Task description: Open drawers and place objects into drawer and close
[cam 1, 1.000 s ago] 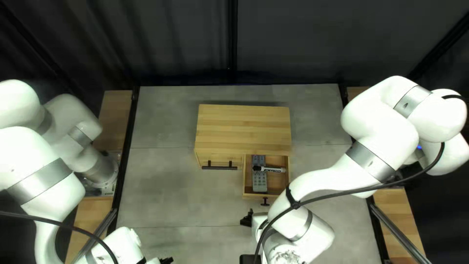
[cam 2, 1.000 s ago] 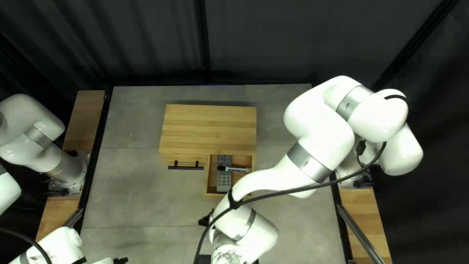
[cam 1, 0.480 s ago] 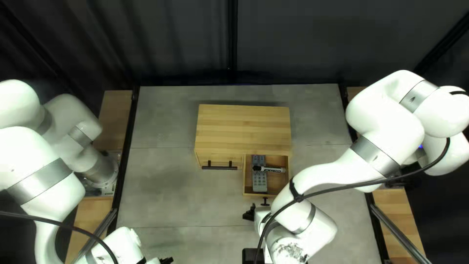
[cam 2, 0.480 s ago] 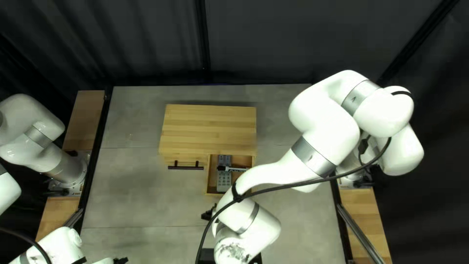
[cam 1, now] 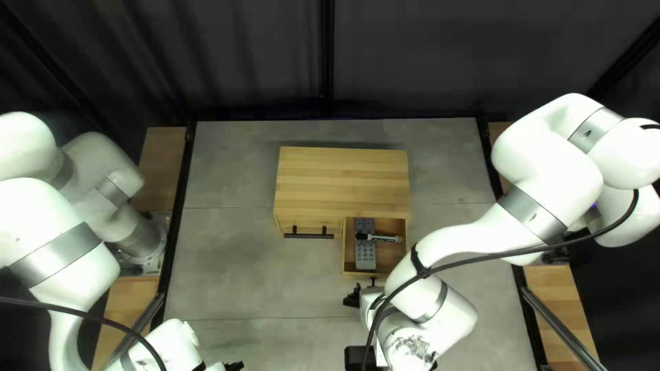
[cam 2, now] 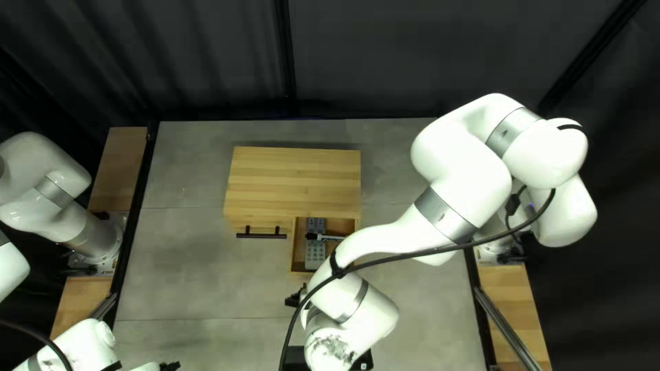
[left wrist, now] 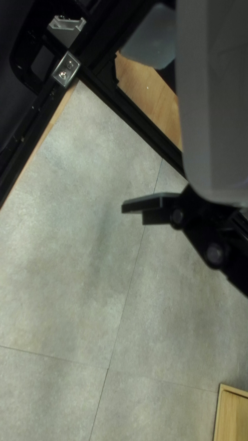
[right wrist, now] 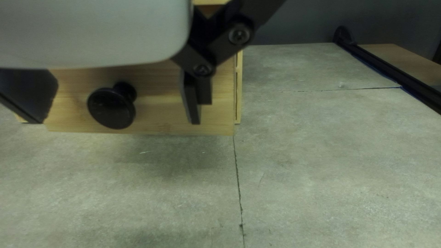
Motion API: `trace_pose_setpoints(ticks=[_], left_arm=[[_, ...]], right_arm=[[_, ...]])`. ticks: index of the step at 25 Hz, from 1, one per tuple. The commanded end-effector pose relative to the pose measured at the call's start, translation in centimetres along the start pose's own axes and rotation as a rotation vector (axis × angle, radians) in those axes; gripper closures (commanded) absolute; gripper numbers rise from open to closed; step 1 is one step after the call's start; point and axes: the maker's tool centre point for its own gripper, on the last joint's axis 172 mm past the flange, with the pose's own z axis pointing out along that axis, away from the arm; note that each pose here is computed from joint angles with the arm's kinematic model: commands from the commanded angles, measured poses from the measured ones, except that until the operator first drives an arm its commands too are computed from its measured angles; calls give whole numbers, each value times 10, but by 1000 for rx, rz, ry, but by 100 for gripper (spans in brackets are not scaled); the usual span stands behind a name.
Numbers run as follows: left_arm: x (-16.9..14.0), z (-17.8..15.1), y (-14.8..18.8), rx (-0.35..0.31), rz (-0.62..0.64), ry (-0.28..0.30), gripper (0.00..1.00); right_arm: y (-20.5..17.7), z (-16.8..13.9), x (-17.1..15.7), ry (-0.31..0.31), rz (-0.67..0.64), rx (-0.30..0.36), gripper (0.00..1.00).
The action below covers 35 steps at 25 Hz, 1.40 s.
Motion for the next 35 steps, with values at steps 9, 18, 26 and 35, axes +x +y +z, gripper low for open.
trace_pose_setpoints(ticks=[9,18,26,35], left_arm=[[0,0,0,0,0,0,0],[0,0,0,0,0,0,0],[0,0,0,0,0,0,0],[0,0,0,0,0,0,0]], right_arm=[[-3,3,-7,-3,12,11,0],[-6,4,-10,-5,17,14,0],[-6,5,-12,-7,20,16,0],[-10,5,-21,-15,25,23,0]])
